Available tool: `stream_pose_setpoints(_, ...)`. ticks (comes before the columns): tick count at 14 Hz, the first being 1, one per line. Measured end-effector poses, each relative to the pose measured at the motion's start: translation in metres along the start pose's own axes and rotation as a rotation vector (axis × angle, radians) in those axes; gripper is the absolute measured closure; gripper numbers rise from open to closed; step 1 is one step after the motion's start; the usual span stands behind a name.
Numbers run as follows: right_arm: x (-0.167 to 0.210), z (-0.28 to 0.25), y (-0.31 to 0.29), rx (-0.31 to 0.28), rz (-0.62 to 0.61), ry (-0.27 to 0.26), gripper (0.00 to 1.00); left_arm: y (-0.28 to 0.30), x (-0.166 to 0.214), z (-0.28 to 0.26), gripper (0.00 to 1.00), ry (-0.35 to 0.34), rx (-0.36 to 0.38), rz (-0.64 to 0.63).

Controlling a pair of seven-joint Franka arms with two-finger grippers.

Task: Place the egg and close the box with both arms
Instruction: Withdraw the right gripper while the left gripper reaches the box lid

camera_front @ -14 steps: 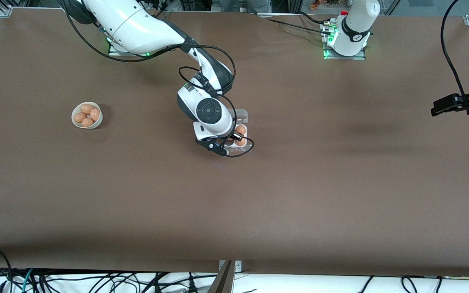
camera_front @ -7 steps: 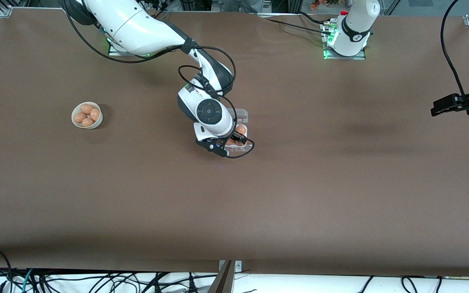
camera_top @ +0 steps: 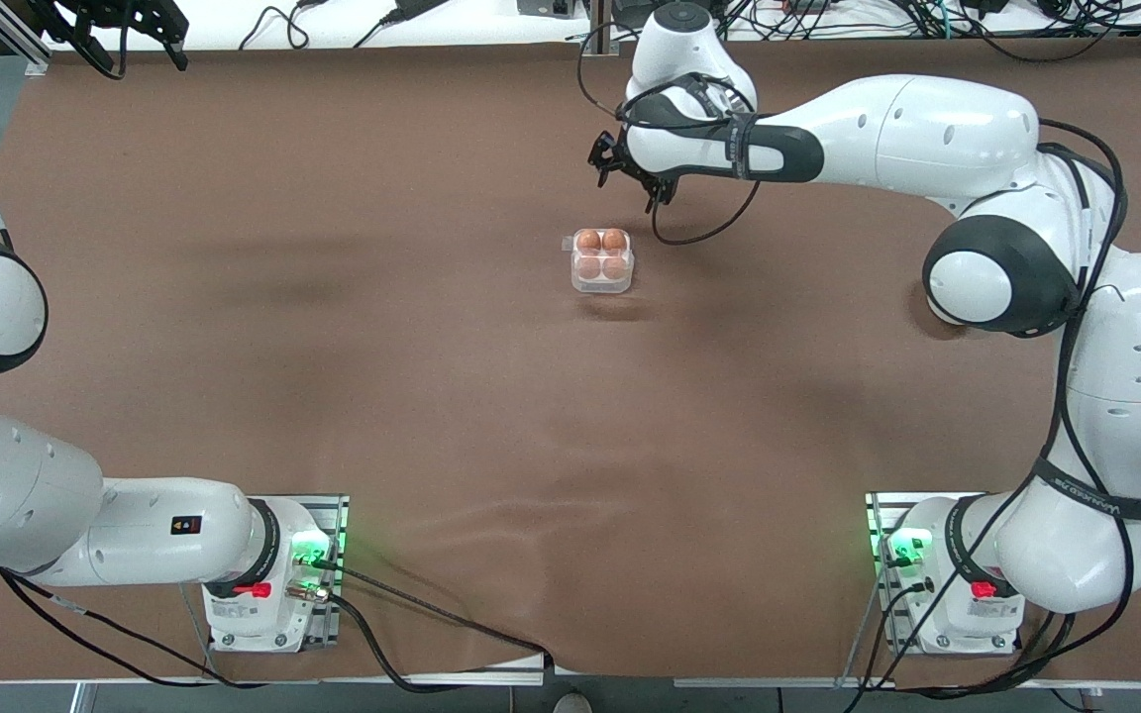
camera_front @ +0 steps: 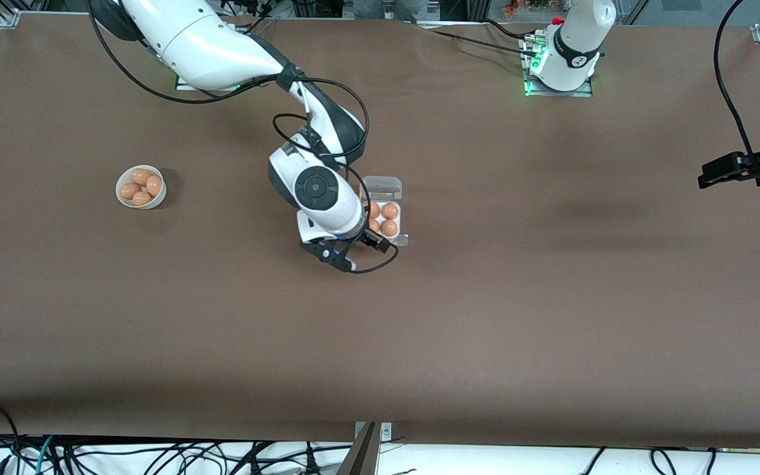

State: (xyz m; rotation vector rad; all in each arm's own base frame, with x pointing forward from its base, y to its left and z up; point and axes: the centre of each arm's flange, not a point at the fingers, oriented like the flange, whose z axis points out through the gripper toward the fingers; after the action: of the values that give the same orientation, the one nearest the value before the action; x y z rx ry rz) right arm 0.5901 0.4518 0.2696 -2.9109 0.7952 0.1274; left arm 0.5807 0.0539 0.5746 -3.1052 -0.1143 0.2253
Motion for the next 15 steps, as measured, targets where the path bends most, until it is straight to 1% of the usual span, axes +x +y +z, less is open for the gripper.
stream_pose_setpoints(3,0.029,-0.023,0.010,0.013,0.011,0.035,0.00,0.001,0.000,0.000,0.00,0.000,-0.001,0.002)
stream_pose_setpoints(4,0.040,-0.031,0.016,0.007,0.003,0.042,0.00,0.005,0.000,0.000,0.00,0.000,-0.005,0.007)
stream_pose_setpoints(5,0.051,-0.039,0.024,-0.012,-0.011,0.051,0.00,0.014,0.000,0.000,0.00,0.001,-0.025,0.008)
stream_pose_setpoints(7,0.074,-0.058,0.044,-0.075,-0.048,0.063,0.00,0.052,-0.003,0.000,0.04,-0.015,-0.078,0.006)
stream_pose_setpoints(8,0.084,-0.067,0.054,-0.103,-0.069,0.067,0.00,0.078,-0.008,0.001,0.14,-0.042,-0.082,0.021)
stream_pose_setpoints(9,0.093,-0.078,0.063,-0.124,-0.098,0.069,0.00,0.106,-0.015,0.003,0.14,-0.071,-0.082,0.048)
stream_pose_setpoints(10,0.102,-0.091,0.072,-0.140,-0.125,0.069,0.00,0.134,-0.022,0.004,0.20,-0.092,-0.089,0.070)
stream_pose_setpoints(11,0.111,-0.102,0.083,-0.158,-0.143,0.060,0.00,0.156,-0.028,0.004,0.30,-0.106,-0.104,0.065)
stream_pose_setpoints(12,0.121,-0.112,0.095,-0.179,-0.167,0.045,0.00,0.175,-0.034,0.003,0.41,-0.123,-0.137,0.028)
stream_pose_setpoints(13,0.131,-0.121,0.106,-0.192,-0.205,0.034,0.00,0.194,-0.040,0.002,0.41,-0.150,-0.183,-0.020)
stream_pose_setpoints(14,0.142,-0.131,0.117,-0.199,-0.248,0.029,0.00,0.213,-0.045,0.004,0.49,-0.186,-0.225,-0.049)
stream_pose_setpoints(15,0.152,-0.143,0.128,-0.205,-0.294,0.032,0.00,0.233,-0.049,0.009,0.59,-0.223,-0.253,-0.054)
